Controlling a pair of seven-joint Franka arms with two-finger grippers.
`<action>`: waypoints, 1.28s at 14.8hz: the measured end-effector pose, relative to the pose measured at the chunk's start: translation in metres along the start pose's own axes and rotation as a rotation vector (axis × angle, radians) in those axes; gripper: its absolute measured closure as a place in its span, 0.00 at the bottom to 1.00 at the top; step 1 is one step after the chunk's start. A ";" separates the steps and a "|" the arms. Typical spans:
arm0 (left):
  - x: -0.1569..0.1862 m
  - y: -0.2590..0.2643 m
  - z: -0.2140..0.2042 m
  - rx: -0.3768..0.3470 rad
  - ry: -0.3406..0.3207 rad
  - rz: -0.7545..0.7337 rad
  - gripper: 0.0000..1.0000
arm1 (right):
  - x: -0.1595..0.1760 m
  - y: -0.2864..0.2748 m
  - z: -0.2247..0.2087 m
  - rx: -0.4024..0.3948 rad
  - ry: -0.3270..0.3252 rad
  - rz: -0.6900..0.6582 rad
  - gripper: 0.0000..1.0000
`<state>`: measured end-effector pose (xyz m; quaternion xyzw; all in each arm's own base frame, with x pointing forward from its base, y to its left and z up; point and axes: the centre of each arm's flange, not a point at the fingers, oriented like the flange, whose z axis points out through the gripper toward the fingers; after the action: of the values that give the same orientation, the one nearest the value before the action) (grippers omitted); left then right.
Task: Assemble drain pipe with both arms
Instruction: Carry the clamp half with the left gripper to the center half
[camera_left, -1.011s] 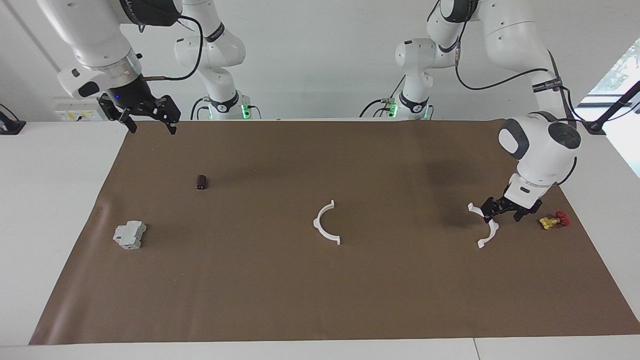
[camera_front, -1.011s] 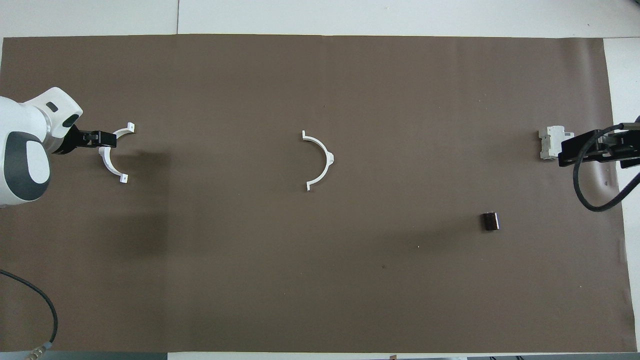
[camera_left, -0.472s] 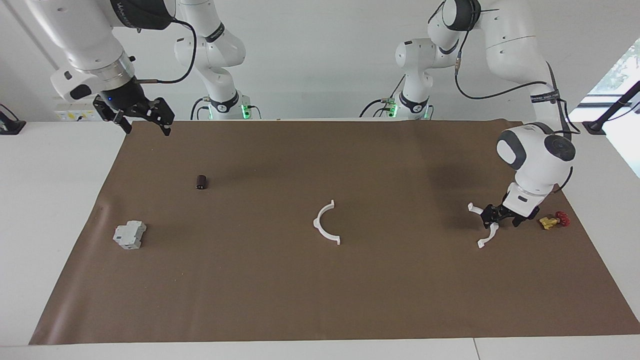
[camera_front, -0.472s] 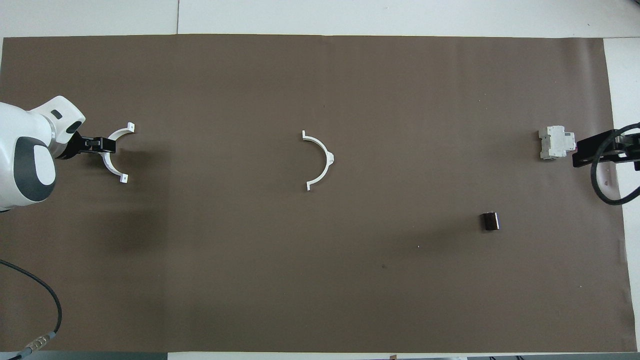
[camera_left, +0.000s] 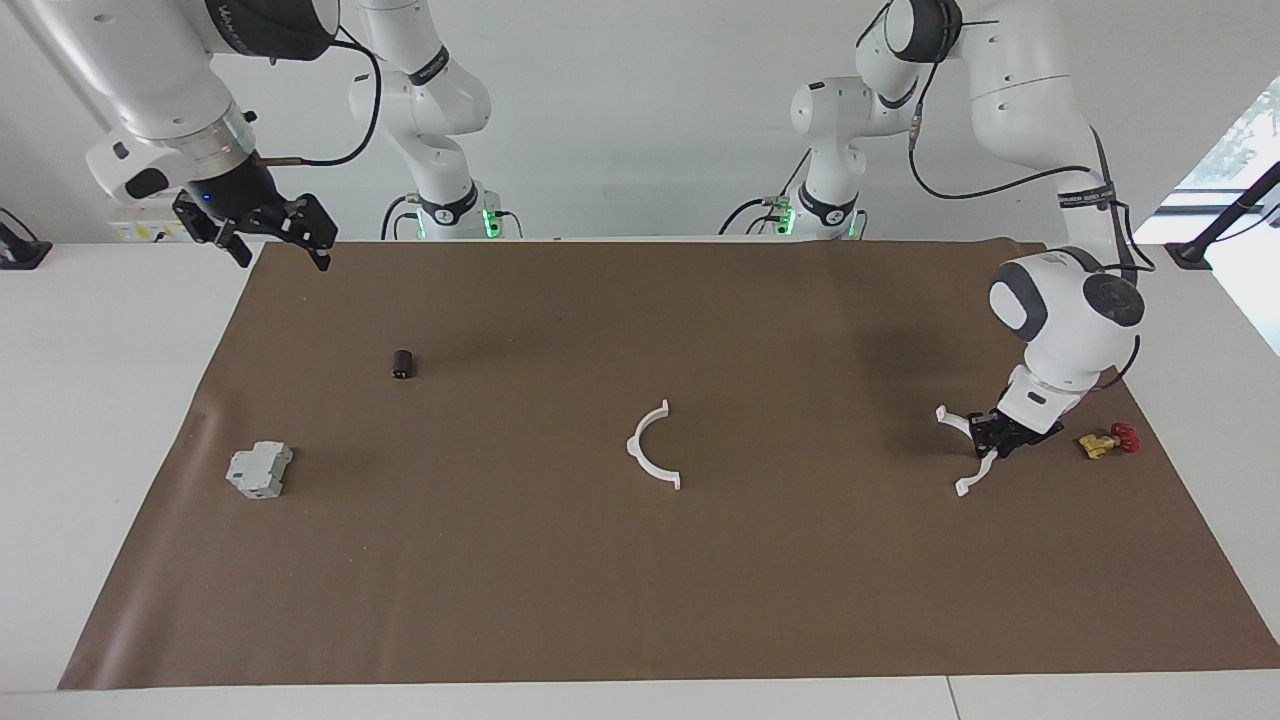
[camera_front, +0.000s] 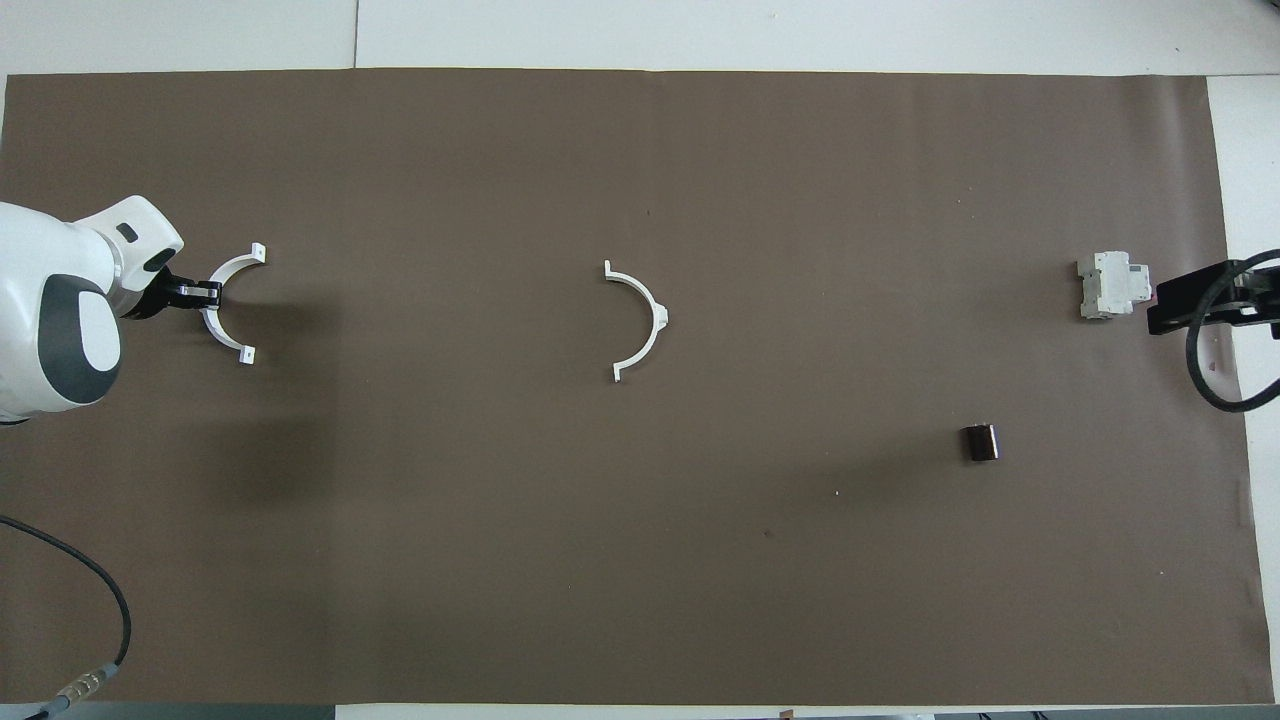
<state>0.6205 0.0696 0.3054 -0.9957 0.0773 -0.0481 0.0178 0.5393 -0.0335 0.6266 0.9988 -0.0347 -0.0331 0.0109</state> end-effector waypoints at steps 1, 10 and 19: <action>0.001 0.000 -0.003 0.001 0.005 0.010 0.80 | 0.000 -0.001 -0.001 0.000 0.000 -0.003 0.00; 0.034 0.166 -0.061 -0.037 0.049 0.058 0.80 | -0.003 -0.012 0.000 -0.002 -0.017 -0.023 0.00; -0.006 0.382 -0.048 0.001 0.023 -0.110 0.80 | -0.003 -0.012 0.000 -0.001 -0.018 -0.023 0.00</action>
<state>0.5515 -0.3083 0.3362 -0.9978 0.0224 -0.0604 0.0150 0.5376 -0.0213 0.6267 0.9988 -0.0235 -0.0420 0.0109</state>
